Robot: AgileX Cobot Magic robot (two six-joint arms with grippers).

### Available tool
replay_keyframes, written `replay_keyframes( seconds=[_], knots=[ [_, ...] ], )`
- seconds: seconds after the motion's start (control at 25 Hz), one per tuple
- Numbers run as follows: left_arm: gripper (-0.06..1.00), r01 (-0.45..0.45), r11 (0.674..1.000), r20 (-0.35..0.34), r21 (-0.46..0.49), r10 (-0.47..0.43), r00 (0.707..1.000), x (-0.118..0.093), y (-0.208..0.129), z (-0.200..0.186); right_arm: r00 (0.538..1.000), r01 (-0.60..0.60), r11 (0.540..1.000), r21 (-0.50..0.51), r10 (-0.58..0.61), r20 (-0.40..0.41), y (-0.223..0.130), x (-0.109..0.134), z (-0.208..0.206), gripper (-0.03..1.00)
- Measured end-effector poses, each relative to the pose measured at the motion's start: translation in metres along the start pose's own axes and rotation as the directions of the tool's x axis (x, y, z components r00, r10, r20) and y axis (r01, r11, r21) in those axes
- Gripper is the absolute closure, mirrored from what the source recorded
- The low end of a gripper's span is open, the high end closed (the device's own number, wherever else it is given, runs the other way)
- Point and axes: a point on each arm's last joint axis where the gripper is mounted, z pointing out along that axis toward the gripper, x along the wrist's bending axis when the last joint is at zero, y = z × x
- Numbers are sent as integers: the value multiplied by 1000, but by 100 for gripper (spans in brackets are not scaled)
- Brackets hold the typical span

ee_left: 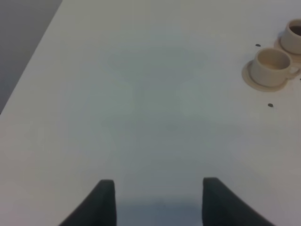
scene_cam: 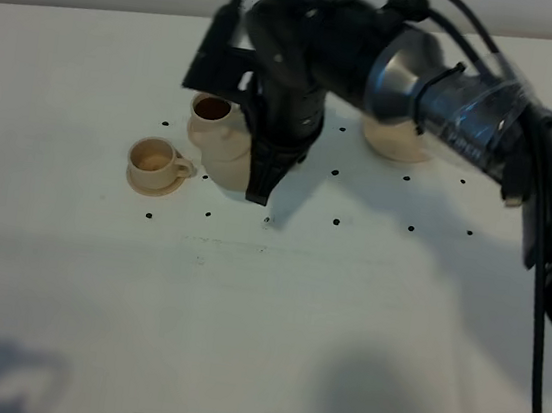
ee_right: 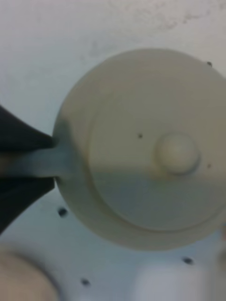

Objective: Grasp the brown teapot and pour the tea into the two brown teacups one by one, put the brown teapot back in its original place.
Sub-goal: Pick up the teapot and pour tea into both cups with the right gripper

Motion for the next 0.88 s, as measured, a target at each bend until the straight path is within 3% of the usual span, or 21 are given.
replay_keyframes(
  seconds=[0.28, 0.88],
  knots=[
    [50, 0, 1000, 0, 0, 0, 1000, 0, 0, 0, 973, 163, 987, -7, -160, 163, 19, 11, -2, 88],
    [50, 0, 1000, 0, 0, 0, 1000, 0, 0, 0, 879, 368, 927, 76, -374, 297, 39, 33, 22, 88]
  ],
)
